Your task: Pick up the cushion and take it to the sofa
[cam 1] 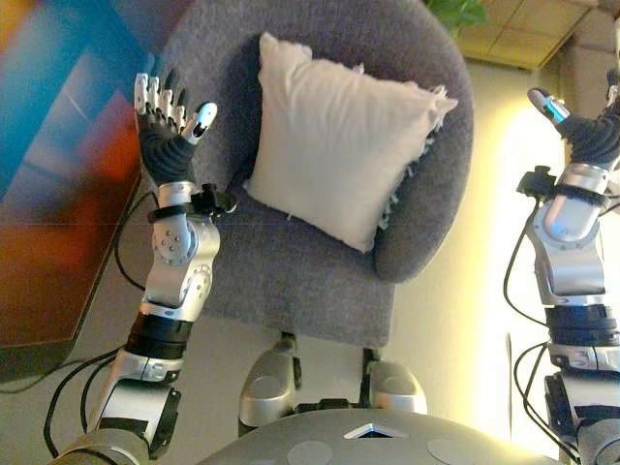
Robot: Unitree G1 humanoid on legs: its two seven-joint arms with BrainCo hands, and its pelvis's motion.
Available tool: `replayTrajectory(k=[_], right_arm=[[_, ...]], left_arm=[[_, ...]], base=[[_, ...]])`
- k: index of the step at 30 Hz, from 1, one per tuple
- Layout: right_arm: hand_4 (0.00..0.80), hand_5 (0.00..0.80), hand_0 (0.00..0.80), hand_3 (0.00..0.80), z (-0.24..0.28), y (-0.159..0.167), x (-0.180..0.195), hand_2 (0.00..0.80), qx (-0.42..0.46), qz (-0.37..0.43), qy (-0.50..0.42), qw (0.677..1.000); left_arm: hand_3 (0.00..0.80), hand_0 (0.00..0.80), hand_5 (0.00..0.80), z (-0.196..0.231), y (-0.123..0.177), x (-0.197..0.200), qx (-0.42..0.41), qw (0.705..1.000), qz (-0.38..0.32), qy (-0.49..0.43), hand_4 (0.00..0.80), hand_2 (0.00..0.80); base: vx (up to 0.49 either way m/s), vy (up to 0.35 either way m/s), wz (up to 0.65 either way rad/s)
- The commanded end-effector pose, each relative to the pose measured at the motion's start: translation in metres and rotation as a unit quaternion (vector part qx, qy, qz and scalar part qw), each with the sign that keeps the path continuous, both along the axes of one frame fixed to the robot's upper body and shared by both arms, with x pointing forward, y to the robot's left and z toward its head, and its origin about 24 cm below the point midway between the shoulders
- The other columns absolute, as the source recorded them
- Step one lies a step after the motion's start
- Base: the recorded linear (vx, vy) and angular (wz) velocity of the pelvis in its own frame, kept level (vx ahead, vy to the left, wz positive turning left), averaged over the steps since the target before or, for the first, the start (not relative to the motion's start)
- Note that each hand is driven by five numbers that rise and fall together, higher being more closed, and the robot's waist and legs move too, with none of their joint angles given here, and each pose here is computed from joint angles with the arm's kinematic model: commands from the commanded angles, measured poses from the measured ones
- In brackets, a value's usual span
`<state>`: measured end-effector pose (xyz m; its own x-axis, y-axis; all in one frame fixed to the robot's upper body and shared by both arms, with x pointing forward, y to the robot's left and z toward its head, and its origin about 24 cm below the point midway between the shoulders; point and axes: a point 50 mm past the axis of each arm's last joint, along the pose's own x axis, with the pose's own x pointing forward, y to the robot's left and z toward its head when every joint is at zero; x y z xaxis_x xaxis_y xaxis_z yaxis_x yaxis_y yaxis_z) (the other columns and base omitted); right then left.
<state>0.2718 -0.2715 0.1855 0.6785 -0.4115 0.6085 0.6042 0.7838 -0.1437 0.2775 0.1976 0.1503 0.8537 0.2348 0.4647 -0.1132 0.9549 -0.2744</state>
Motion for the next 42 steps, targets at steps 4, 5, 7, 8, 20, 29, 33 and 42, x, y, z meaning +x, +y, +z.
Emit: replayTrajectory(k=[4, 5, 7, 8, 20, 29, 33, 42], right_arm=[[0.000, 0.000, 0.000, 0.000, -0.033, -0.021, -0.041, 0.000, 0.002, -0.040, 0.042, 0.998], [0.000, 0.000, 0.000, 0.000, -0.048, -0.028, -0.051, 0.000, 0.015, -0.054, 0.068, 0.996], [0.000, 0.000, 0.000, 0.000, -0.074, -0.036, -0.066, 0.000, 0.043, -0.072, 0.114, 0.990], [0.000, 0.000, 0.000, 0.000, -0.089, -0.039, -0.076, 0.000, 0.055, -0.080, 0.145, 0.985], [0.000, 0.000, 0.000, 0.000, -0.251, -0.024, -0.136, 0.000, 0.218, -0.120, 0.486, 0.838], [0.000, 0.000, 0.000, 0.000, -0.345, 0.025, -0.214, 0.000, 0.321, -0.087, 0.715, 0.615], [0.000, 0.000, 0.000, 0.000, -0.359, 0.049, -0.253, 0.000, 0.296, -0.043, 0.807, 0.509], [0.000, 0.000, 0.000, 0.000, -0.359, 0.043, -0.250, 0.000, 0.285, -0.048, 0.826, 0.483]], left_arm=[[0.000, 0.000, 0.000, -0.028, 0.034, -0.028, 0.037, 0.997, 0.063, 0.036, 0.000, 0.000], [0.000, 0.000, 0.000, -0.040, 0.044, -0.035, 0.030, 0.994, 0.079, 0.064, 0.000, 0.000], [0.000, 0.000, 0.000, -0.064, 0.057, -0.048, 0.018, 0.987, 0.099, 0.122, 0.000, 0.000], [0.000, 0.000, 0.000, -0.078, 0.065, -0.057, 0.011, 0.982, 0.106, 0.156, 0.000, 0.000], [0.000, 0.000, 0.000, -0.228, 0.069, -0.131, -0.009, 0.845, 0.141, 0.516, 0.000, 0.000], [0.000, 0.000, 0.000, -0.307, 0.048, -0.204, -0.050, 0.655, 0.118, 0.745, 0.000, 0.000], [0.000, 0.000, 0.000, -0.322, 0.034, -0.245, -0.034, 0.540, 0.060, 0.839, 0.000, 0.000], [0.000, 0.000, 0.000, -0.323, 0.030, -0.255, -0.049, 0.472, 0.057, 0.878, 0.000, 0.000]], base=[[0.012, 0.004, -0.06], [-0.013, -0.001, -0.08], [-0.021, -0.005, -0.13], [-0.020, -0.007, -0.16], [-0.026, -0.021, -0.08], [0.000, 0.000, 0.00], [0.001, 0.001, -0.01], [0.004, 0.013, -0.01]])
